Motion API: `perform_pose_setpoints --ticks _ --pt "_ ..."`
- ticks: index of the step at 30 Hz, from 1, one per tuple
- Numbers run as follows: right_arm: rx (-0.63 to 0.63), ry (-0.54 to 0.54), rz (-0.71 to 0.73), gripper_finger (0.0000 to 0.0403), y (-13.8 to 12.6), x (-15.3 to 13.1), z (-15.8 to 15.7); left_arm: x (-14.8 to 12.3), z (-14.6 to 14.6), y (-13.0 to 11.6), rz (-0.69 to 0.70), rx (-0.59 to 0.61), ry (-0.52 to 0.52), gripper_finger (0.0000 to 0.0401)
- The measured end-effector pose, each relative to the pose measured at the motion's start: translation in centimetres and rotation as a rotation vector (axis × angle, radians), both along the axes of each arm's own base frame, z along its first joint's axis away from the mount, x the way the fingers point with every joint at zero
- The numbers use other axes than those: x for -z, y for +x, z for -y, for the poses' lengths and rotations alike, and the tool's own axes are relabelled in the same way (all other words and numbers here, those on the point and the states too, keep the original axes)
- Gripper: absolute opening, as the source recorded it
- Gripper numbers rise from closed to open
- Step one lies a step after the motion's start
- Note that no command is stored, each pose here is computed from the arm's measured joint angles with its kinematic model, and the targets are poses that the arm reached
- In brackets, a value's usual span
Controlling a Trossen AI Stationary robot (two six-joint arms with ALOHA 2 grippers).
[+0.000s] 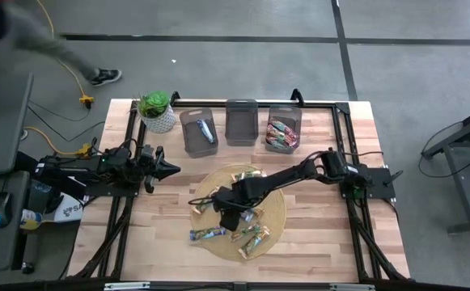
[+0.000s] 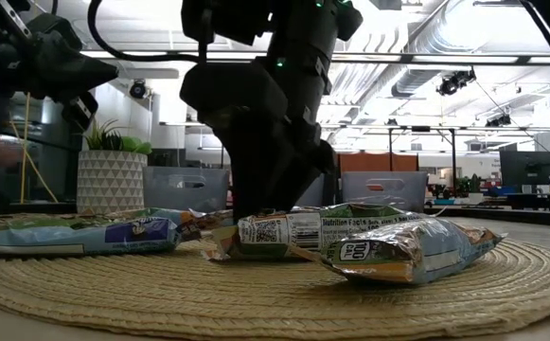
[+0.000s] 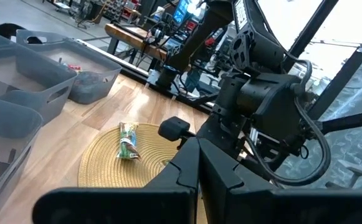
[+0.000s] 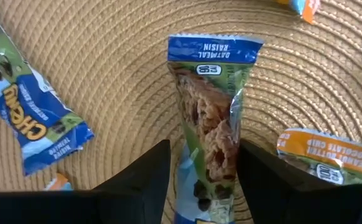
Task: Pick and place Granola Bars by type
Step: Put the blue granola bar into the left black bin
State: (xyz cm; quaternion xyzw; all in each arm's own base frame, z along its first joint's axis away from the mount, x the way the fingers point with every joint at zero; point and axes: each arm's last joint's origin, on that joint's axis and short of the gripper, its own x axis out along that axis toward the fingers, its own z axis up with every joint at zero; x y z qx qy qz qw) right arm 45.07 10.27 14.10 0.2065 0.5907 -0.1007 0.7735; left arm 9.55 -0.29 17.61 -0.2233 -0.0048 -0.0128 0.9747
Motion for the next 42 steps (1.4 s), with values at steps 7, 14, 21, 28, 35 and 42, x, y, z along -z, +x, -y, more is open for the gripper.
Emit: perform_pose_setpoints --ticks 7,14,21,28,35,42 --pt "-0.071 -0.099 0.004 0.0155 -0.2 0.4 -0.5 0.1 0.0 0.0 -0.009 0.001 0.000 0.0001" --pt "-0.143 -0.160 0.006 0.0126 -0.2 0.5 -0.3 0.1 0.0 0.0 -0.012 0.000 0.000 0.0001" --pt "-0.150 -0.169 0.010 0.0110 -0.2 0.6 -0.3 0.1 0.0 0.0 -0.014 0.000 0.000 0.0001" --pt "-0.144 -0.165 0.045 0.0094 0.2 0.3 -0.3 0.1 0.0 0.0 -0.014 0.000 0.000 0.0001" --pt "-0.145 -0.146 0.085 0.0079 0.4 -0.3 -0.3 0.1 0.0 0.0 -0.014 0.000 0.000 0.0001" --pt "-0.149 -0.091 0.160 0.0078 1.0 -0.7 -0.6 0.1 0.0 0.0 -0.014 0.000 0.000 0.0001"
